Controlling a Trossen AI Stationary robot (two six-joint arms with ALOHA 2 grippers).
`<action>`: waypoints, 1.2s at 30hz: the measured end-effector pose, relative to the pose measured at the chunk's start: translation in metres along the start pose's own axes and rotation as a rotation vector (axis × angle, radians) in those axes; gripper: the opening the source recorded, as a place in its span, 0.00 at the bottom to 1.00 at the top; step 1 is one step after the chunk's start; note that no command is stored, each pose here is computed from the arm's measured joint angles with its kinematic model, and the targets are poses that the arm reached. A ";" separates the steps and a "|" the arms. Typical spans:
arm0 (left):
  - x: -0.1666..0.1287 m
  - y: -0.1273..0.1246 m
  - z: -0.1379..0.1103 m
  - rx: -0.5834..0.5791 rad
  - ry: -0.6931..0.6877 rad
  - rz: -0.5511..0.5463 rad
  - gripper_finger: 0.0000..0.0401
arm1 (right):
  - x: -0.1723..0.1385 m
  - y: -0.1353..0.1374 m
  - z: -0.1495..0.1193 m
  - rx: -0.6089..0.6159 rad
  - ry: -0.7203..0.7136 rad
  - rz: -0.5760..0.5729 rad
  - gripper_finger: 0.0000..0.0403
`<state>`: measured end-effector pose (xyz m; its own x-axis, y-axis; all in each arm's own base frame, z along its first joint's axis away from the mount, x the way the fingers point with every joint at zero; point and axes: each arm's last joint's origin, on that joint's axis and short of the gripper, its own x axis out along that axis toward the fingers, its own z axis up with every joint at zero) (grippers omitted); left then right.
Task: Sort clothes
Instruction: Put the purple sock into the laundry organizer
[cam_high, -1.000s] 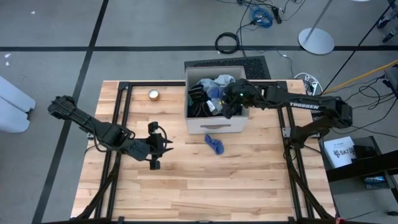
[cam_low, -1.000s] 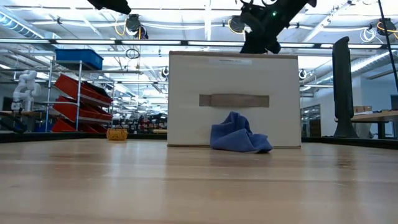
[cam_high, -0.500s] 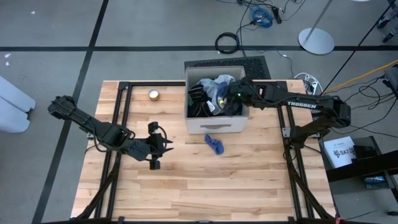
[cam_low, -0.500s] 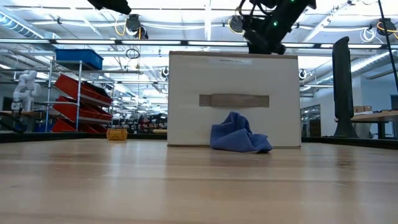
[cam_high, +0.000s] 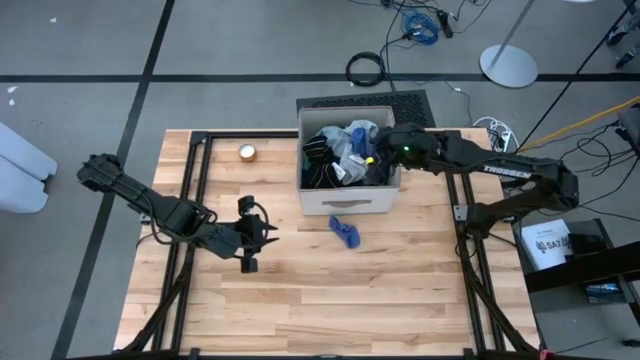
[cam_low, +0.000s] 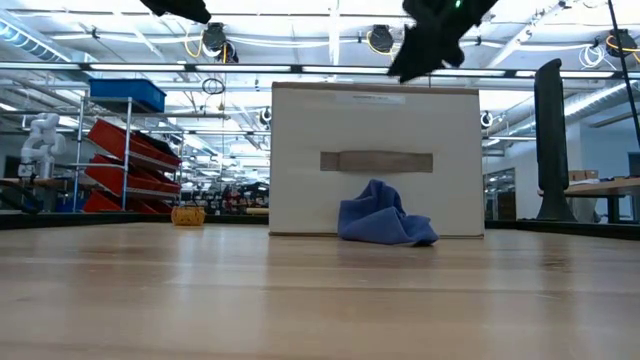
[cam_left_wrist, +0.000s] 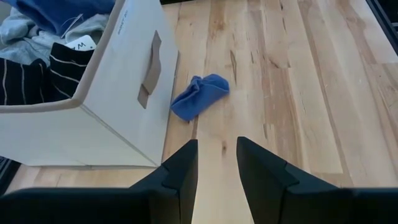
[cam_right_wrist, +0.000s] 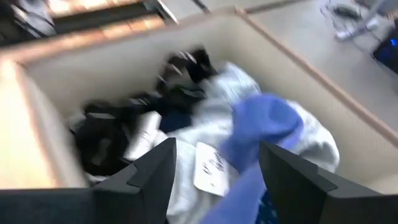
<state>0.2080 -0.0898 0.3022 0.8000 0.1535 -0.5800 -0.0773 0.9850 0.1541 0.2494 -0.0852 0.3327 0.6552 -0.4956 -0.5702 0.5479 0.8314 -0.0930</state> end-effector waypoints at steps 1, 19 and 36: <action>0.000 0.000 0.000 0.000 0.000 0.000 0.30 | -0.005 0.001 0.002 0.005 -0.024 0.014 0.54; 0.041 -0.024 -0.002 0.110 0.045 0.001 0.30 | -0.043 0.112 -0.020 -0.089 -0.003 0.532 0.53; 0.168 -0.023 -0.006 0.425 -0.043 0.073 0.30 | -0.088 0.162 -0.056 -0.165 0.109 0.688 0.53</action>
<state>0.3411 -0.0862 0.1966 0.8261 0.2099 -0.5230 0.1098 0.8504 0.5146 0.2511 0.1067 0.3218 0.7634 0.1753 -0.6217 -0.0621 0.9779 0.1996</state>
